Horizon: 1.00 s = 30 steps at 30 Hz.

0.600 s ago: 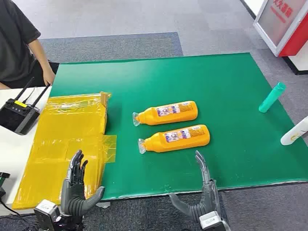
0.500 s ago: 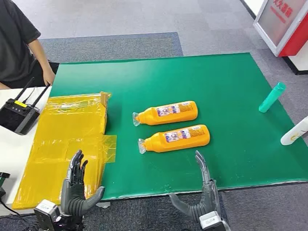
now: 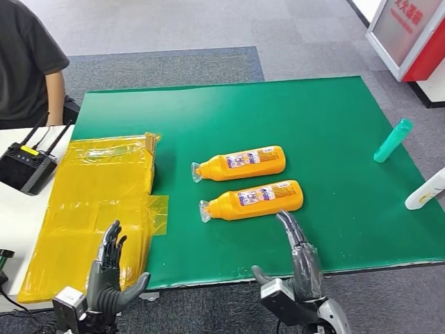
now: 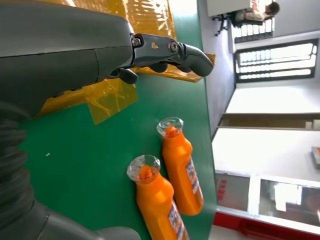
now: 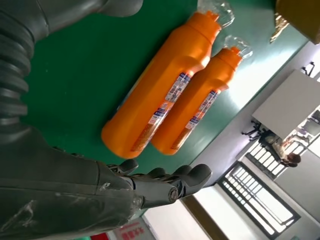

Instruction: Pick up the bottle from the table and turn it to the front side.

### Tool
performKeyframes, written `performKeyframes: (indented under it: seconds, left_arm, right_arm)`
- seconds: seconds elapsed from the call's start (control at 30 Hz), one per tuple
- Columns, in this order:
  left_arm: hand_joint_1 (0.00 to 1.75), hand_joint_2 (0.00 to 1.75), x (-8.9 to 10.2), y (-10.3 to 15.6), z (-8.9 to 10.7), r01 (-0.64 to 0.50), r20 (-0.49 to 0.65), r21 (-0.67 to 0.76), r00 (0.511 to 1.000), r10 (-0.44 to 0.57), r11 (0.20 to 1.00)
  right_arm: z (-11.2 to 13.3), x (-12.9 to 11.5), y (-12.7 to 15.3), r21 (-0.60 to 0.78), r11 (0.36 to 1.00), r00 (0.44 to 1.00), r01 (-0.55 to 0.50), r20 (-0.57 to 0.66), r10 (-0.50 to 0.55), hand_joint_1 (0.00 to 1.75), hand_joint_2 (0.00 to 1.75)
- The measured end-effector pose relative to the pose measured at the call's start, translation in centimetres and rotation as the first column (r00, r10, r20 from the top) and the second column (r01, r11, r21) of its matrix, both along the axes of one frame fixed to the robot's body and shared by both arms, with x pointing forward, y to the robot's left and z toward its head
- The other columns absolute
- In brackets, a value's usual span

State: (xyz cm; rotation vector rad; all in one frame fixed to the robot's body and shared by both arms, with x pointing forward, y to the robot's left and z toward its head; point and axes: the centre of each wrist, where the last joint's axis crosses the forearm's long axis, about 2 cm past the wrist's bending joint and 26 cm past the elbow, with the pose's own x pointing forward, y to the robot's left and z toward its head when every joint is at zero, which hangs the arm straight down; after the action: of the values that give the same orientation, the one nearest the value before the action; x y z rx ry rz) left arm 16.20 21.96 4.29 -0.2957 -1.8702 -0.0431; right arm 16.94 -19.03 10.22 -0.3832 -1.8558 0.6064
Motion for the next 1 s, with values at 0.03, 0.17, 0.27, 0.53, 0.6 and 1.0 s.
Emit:
performKeyframes:
  seconds: [0.03,0.17,0.27,0.53,0.6,1.0]
  left_arm:
    - [0.00,1.75,0.2,0.0,0.0,0.010,0.011,-0.002,1.000,-0.010,1.000]
    - [0.00,1.75,1.1,0.0,0.2,0.035,0.030,-0.002,0.999,-0.035,0.999]
    - [0.00,1.75,1.4,0.1,0.2,0.043,0.030,0.003,0.999,-0.043,0.999]
    - [0.00,1.75,1.9,0.1,0.1,0.067,0.029,0.032,0.997,-0.068,0.997]
    - [0.00,1.75,1.9,0.2,0.0,0.072,0.025,0.038,0.997,-0.073,0.997]
    - [0.00,1.75,2.2,0.5,-0.5,0.069,0.008,0.050,0.998,-0.070,0.996]
  right_arm:
    - [0.2,0.6,-0.3,-0.039,0.999,1.000,0.001,-0.001,-0.001,0.00,1.75]
    - [1.3,2.9,-1.7,-0.138,0.990,1.000,0.022,0.001,-0.022,0.00,1.75]
    - [1.8,3.9,-2.3,-0.187,0.982,0.999,0.032,-0.001,-0.033,0.00,1.75]
    - [3.3,8.5,-4.4,-0.380,0.925,0.996,0.023,-0.072,-0.054,0.00,1.75]
    - [3.4,9.8,-5.1,-0.423,0.906,0.992,-0.002,-0.119,-0.053,0.00,1.75]
    - [3.4,15.5,-8.1,-0.542,0.835,0.954,-0.100,-0.290,-0.075,0.00,1.75]
